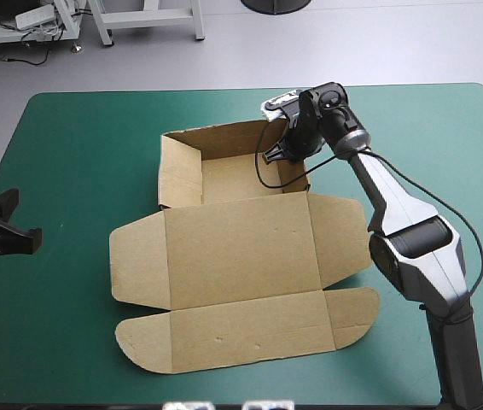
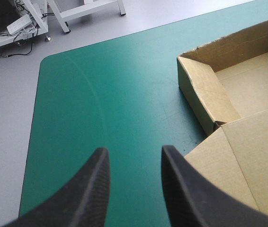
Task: Fold the box
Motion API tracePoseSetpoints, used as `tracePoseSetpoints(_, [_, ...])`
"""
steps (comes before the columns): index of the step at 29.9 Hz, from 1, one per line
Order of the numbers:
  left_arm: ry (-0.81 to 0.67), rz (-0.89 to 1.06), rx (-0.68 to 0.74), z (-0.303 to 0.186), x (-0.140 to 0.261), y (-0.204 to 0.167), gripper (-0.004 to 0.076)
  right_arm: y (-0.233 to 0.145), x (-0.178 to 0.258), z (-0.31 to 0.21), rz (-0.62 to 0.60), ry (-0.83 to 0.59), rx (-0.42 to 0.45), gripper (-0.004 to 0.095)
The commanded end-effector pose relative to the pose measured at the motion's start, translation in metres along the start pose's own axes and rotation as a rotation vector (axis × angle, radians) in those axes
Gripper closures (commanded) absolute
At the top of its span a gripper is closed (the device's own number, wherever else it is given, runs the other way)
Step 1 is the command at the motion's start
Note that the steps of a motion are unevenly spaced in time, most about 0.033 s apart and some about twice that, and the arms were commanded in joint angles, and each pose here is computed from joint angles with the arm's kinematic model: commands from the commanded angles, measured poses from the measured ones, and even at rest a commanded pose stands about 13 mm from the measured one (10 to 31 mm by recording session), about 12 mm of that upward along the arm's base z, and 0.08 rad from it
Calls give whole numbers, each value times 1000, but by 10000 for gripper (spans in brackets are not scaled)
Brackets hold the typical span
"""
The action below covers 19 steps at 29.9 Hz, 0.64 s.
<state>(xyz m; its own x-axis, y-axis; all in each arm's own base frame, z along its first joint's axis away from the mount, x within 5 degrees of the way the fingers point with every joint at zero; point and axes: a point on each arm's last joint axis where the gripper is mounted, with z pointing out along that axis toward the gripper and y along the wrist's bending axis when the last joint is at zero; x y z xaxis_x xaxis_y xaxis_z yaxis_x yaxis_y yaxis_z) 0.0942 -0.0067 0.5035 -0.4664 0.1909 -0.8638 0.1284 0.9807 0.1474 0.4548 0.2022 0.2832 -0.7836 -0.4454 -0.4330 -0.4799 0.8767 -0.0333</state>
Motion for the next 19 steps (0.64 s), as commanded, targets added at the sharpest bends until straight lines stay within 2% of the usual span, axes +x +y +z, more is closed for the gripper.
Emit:
tracePoseSetpoints(1, [11, -4, -8, -6, 1, 2, 463, -1, -7, -39, 8, -83, -6, 888])
tracePoseSetpoints(2, [11, -4, -8, -6, 1, 2, 462, -1, -7, -39, 8, -83, -8, 929])
tracePoseSetpoints(7, [11, -4, -8, -6, 1, 2, 463, -3, -8, -61, 3, -127, 14, 931])
tracePoseSetpoints(10, [13, -6, -8, -5, 1, 1, 462, -11, -7, -91, -19, -175, 111, 932])
tracePoseSetpoints(13, [34, -3, -5, 1, 4, 0, 463, -28, -3, -135, -36, -235, 282, 931])
tracePoseSetpoints(19, [75, 10, 2, 15, 12, -3, 463, -85, 28, -225, 121, -370, 421, 932])
